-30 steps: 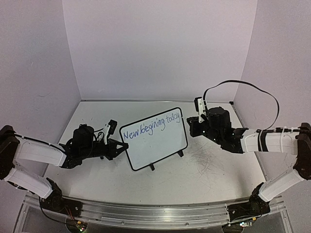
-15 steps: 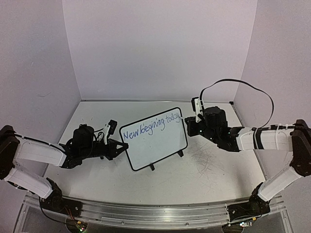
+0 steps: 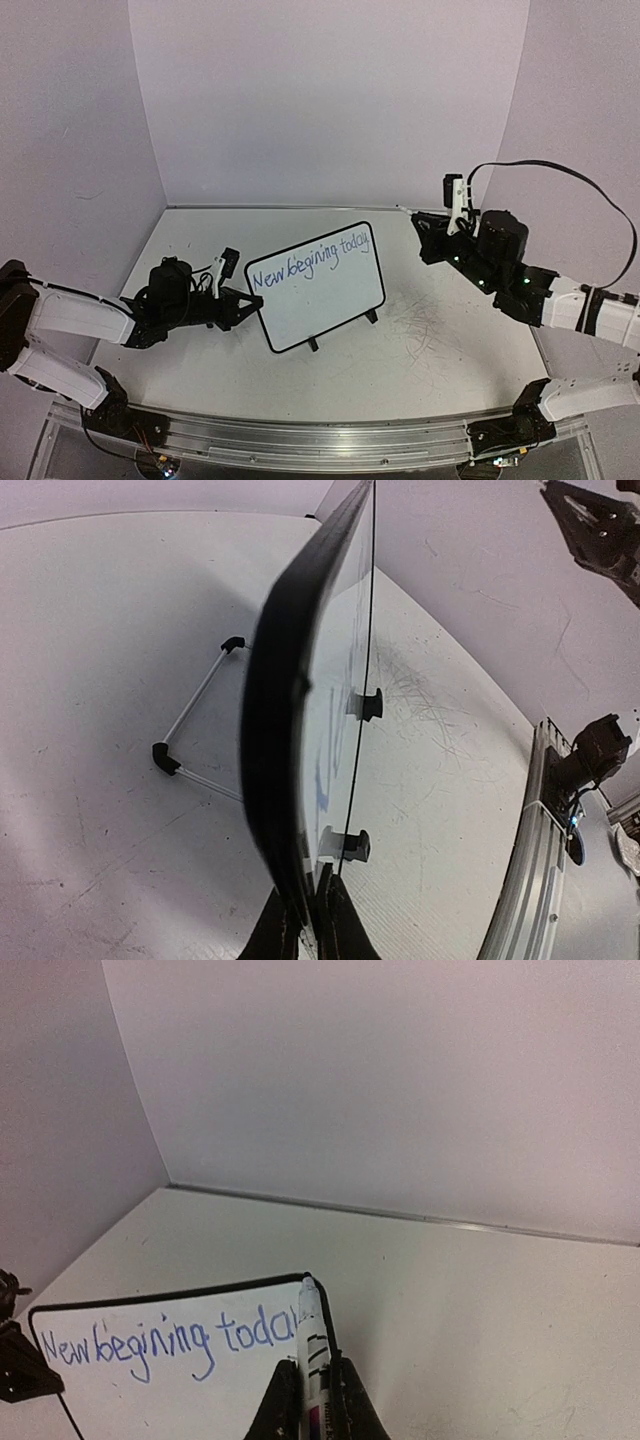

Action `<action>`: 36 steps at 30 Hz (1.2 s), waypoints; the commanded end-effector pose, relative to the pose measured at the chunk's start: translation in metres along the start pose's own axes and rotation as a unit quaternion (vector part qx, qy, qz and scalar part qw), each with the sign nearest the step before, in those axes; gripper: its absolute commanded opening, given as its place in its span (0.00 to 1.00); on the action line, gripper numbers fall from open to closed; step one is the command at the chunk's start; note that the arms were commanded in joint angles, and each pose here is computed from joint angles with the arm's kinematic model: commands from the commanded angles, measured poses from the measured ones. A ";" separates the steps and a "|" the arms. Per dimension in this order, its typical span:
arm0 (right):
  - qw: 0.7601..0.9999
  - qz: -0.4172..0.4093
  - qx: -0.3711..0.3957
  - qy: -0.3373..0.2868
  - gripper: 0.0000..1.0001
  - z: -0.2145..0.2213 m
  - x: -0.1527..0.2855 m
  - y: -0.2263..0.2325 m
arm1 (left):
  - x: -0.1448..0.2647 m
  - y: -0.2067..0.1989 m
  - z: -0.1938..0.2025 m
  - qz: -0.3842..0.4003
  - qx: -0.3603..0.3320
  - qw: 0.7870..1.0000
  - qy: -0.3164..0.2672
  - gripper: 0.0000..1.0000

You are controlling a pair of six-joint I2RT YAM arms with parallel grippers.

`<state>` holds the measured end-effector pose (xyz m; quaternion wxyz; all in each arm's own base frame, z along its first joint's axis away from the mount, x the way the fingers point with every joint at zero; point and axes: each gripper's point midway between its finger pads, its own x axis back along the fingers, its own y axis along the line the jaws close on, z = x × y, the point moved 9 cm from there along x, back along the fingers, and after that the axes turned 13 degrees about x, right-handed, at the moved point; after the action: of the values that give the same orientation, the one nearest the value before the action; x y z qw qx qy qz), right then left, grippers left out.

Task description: Write a sentence on the whiteboard

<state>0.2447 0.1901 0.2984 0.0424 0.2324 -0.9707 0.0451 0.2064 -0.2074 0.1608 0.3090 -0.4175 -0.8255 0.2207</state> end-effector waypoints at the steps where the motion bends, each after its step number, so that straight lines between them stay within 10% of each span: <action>1: 0.999 0.034 0.020 -0.004 0.00 0.001 0.009 -0.009 | 0.002 0.014 0.011 -0.033 0.020 0.999 0.021 0.00; 19: 1.000 0.010 0.004 -0.024 0.00 0.004 0.022 -0.008 | 0.013 0.007 -0.006 -0.055 0.020 0.998 -0.032 0.31; 28: 0.999 0.007 0.006 -0.033 0.00 0.005 0.022 -0.007 | 0.049 -0.009 -0.012 -0.067 0.037 0.995 -0.067 0.69; 36: 0.999 0.002 0.031 -0.026 0.00 0.008 0.016 -0.005 | 0.101 0.005 -0.012 -0.225 0.201 0.940 -0.157 0.74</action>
<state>0.2301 0.1755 0.2856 0.0327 0.2279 -0.9713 0.0601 0.1749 -0.1483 0.2086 0.2637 -0.2785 -0.8688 0.3133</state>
